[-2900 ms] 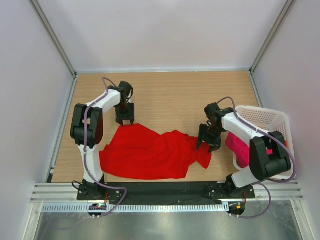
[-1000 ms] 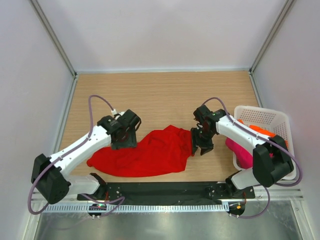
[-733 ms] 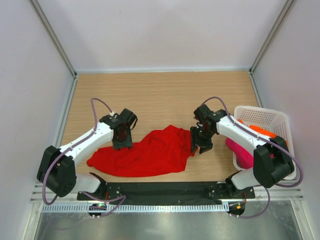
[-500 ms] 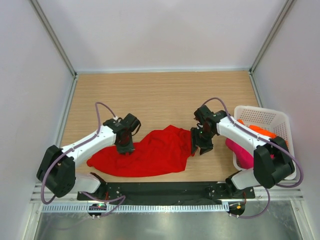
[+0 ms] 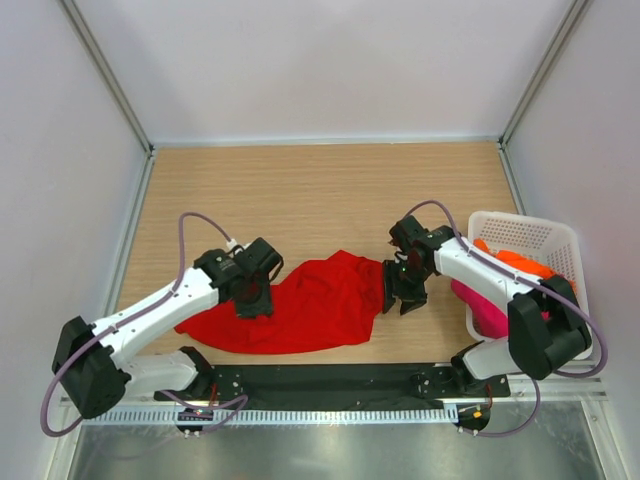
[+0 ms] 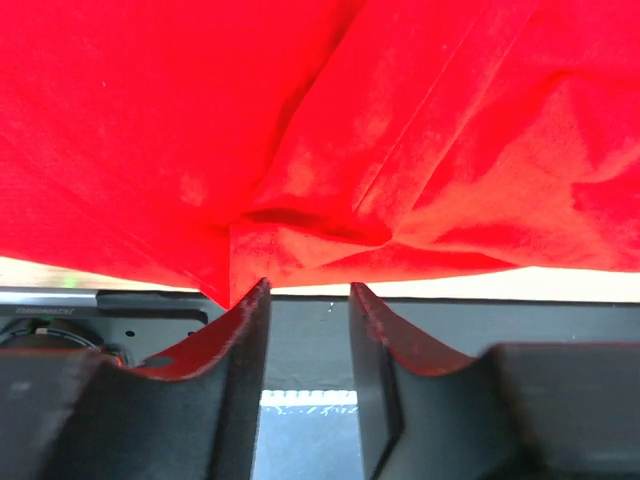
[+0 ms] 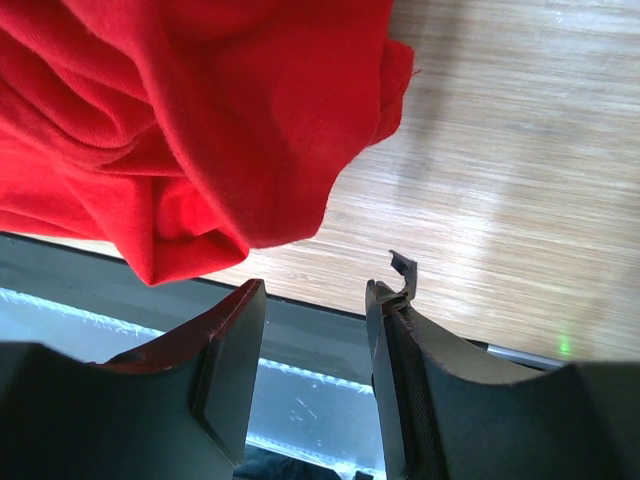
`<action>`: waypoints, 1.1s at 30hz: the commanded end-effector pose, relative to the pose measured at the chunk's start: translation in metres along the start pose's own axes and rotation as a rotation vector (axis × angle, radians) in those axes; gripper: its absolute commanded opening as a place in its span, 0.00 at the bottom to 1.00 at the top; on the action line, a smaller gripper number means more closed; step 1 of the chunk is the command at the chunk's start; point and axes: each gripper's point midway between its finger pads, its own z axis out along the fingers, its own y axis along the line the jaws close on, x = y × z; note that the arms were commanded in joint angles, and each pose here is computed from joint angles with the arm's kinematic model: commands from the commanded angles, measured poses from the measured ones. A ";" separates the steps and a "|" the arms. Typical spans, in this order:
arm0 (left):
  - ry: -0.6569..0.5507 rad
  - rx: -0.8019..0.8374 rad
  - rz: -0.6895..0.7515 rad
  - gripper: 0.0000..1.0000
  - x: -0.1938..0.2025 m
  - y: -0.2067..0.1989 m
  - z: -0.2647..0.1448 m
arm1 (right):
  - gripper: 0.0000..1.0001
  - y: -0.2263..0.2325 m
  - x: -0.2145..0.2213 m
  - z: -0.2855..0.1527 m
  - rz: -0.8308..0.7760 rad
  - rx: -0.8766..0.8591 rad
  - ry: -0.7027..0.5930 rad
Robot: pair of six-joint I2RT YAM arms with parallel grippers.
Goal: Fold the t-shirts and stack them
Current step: Flatten the tshirt out
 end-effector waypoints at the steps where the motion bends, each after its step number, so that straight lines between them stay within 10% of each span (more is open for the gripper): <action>1: 0.010 -0.049 0.028 0.40 -0.006 0.002 0.002 | 0.52 0.008 -0.002 -0.007 0.002 -0.051 -0.038; 33: 0.100 -0.069 -0.019 0.32 0.010 0.020 0.053 | 0.52 0.004 0.006 -0.007 0.040 -0.054 -0.043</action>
